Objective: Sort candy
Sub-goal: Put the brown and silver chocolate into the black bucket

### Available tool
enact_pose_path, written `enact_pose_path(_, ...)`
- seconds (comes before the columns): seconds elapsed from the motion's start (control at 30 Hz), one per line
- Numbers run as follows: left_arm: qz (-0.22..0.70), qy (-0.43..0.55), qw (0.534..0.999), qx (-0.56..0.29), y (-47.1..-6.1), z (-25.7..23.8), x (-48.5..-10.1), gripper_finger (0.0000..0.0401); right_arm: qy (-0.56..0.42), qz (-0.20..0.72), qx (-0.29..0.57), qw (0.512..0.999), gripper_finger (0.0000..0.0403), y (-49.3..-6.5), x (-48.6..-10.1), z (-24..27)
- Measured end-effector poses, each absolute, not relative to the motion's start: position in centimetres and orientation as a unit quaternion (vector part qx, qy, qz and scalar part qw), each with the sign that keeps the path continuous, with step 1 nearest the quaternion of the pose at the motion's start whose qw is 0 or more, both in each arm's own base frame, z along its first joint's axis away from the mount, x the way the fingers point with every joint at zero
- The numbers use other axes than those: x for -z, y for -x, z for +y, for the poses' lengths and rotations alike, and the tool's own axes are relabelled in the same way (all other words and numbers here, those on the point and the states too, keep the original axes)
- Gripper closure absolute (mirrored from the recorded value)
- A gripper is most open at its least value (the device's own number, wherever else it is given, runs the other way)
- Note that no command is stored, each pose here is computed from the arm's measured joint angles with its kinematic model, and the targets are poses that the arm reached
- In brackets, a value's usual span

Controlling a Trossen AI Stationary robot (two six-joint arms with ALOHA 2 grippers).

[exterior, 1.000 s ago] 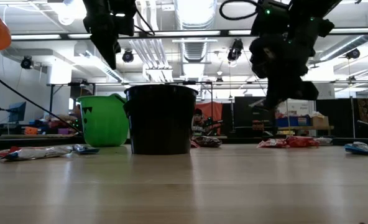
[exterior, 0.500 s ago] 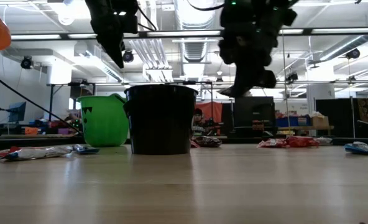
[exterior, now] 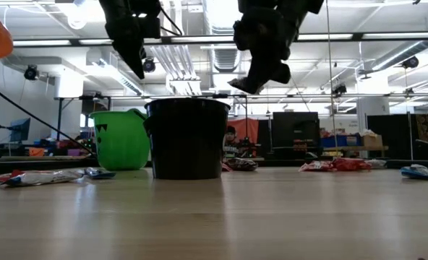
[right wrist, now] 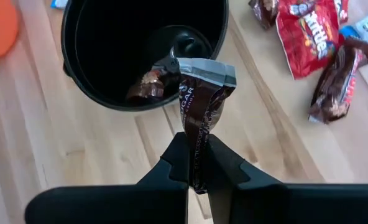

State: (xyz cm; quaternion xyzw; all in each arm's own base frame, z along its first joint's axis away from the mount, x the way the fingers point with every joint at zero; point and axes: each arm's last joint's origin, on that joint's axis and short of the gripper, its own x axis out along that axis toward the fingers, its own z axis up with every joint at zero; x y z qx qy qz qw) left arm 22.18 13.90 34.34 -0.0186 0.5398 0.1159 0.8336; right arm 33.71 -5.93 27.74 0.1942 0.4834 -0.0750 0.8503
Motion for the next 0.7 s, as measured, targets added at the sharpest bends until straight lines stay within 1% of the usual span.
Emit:
enact_pose_path(0.3,0.533,0.029,0.837,-0.121,-22.3,13.9,-34.4,0.0401,-0.124,0.51,0.036,0.851,0.039,-34.0,-28.2,-6.2)
enact_pose_path(0.5,0.531,0.042,0.836,-0.129,-22.3,13.9,-34.4,0.0401,-0.117,0.485,0.033,0.866,0.039,-34.6,-29.5,-6.4)
enact_pose_path(0.7,0.531,0.047,0.836,-0.132,-22.3,13.9,-34.4,0.0401,-0.131,0.449,0.017,0.884,0.039,-35.3,-30.5,-5.9)
